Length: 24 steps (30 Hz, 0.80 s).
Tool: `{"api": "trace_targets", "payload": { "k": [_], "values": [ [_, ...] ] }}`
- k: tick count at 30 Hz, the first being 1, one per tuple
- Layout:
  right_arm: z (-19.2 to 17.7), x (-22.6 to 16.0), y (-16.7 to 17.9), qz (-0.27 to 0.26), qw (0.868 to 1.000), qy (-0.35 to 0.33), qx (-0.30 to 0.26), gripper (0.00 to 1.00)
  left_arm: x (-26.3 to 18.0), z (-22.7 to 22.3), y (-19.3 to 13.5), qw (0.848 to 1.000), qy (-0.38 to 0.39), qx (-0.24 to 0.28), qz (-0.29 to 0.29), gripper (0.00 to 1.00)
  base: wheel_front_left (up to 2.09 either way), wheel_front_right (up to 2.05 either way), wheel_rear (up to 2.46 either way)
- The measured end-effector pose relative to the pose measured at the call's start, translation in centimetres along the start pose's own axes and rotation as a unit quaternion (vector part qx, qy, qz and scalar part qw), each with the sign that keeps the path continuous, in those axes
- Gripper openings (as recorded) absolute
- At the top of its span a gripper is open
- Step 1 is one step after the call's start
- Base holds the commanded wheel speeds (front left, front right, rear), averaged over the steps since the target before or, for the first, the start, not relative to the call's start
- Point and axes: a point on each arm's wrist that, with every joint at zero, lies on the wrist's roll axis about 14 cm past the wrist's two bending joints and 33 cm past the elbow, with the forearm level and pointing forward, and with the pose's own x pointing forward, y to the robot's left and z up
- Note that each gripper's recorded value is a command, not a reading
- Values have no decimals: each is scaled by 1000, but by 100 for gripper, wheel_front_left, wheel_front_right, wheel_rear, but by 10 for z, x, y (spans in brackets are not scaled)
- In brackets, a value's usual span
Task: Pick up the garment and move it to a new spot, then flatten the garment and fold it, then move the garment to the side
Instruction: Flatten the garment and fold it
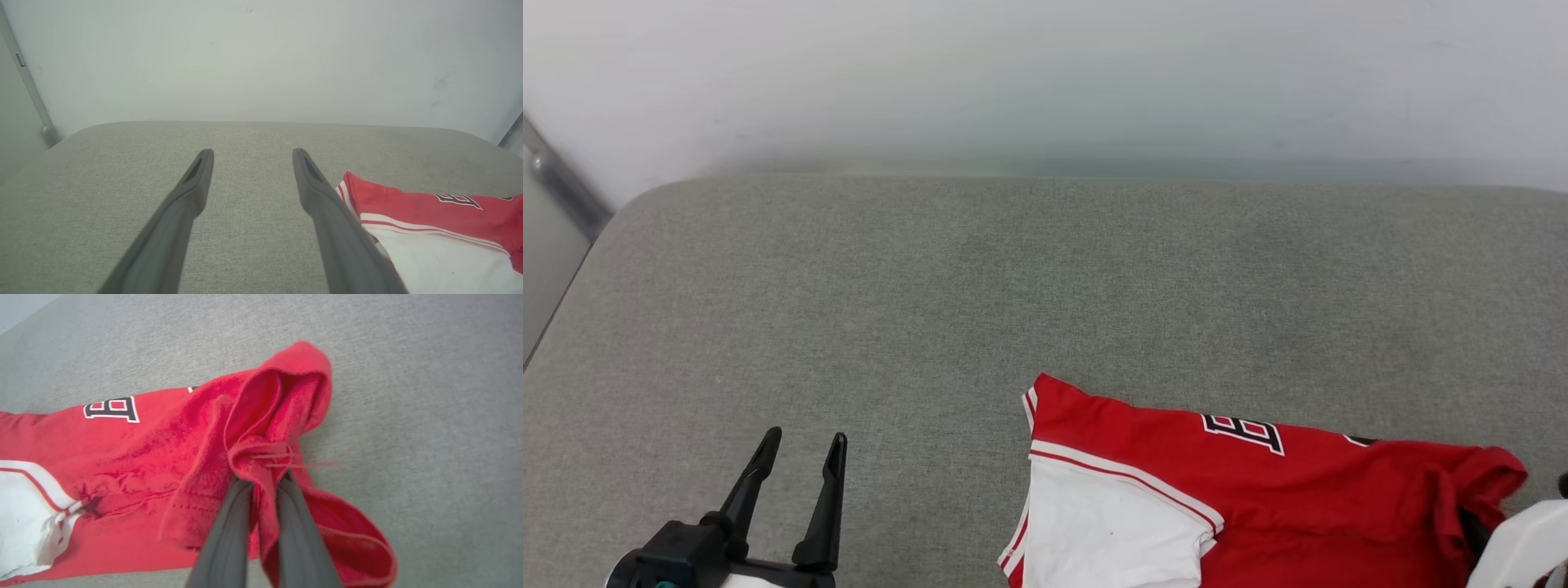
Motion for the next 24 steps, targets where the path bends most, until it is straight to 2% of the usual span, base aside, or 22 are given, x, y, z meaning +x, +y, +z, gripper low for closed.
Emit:
{"api": "trace_targets", "payload": {
  "k": [5,12,18,24],
  "values": [
    [-2,-15,46,69,998,1,0,0,-1,1,-6,1000,-3,-5,-7,100,0,0,0],
    [-10,-31,103,159,987,21,-11,0,-4,4,-9,1000,-9,-8,-8,100,0,0,0],
    [-34,-33,160,269,961,43,54,0,-11,5,-4,1000,-11,-11,4,100,0,0,0],
    [-43,-29,204,329,940,54,70,0,-19,3,2,1000,-8,-13,18,100,0,0,0]
  ]
}}
